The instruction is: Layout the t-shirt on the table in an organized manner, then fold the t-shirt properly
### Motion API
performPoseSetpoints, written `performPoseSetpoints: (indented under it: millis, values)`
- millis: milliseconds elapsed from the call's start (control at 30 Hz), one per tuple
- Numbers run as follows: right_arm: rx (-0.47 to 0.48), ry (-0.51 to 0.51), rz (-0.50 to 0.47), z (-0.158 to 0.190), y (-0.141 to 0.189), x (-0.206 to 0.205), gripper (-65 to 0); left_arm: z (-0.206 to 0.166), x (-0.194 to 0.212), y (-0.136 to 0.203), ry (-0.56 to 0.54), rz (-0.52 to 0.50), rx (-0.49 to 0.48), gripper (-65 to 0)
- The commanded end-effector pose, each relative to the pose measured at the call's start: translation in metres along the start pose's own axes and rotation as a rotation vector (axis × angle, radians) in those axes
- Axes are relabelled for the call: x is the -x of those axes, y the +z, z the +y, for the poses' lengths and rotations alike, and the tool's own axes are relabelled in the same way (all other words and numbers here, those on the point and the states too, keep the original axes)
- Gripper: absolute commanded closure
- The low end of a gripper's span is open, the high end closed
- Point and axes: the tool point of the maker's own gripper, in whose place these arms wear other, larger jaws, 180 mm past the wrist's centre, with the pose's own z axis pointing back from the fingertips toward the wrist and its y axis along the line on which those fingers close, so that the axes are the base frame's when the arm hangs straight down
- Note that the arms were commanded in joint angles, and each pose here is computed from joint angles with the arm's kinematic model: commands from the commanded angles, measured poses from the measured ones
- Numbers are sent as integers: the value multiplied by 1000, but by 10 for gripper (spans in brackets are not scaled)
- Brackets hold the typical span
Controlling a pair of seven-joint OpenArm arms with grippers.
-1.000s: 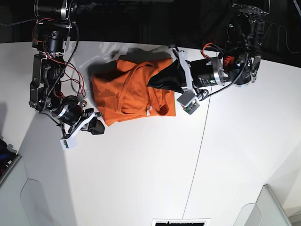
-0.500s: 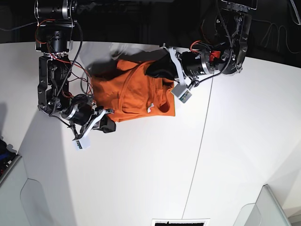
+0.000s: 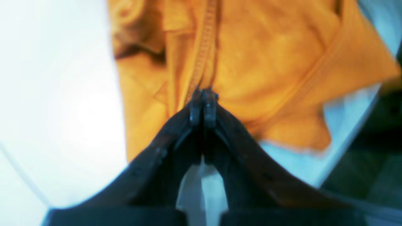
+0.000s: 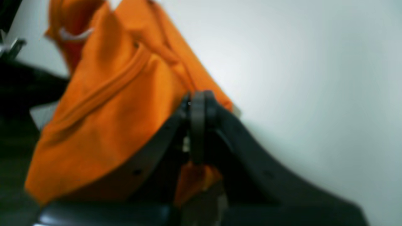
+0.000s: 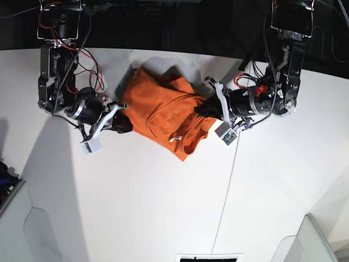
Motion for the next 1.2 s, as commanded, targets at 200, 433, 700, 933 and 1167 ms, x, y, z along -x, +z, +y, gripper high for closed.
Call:
performPoseSetpoints:
  millis: [200,433,700,933,1167]
  values:
    - [-80,2,-70,38,17,6,0,24,-45,-21,58,-86,16,0]
    - [-135,-73,-79,67,8,24,0,9,-62,-34,63,-110,63,0]
    - [-170,-95,-70,79,4,26,0,1,-88,-38,43,-165,83,0]
    - [-148,-88,-99,74,10,17,0,5,-105,-29,25,-188,88,0]
    - [-14,-13,-232,43,57,-26,0,-3,-120,13,-97,-209,88,0]
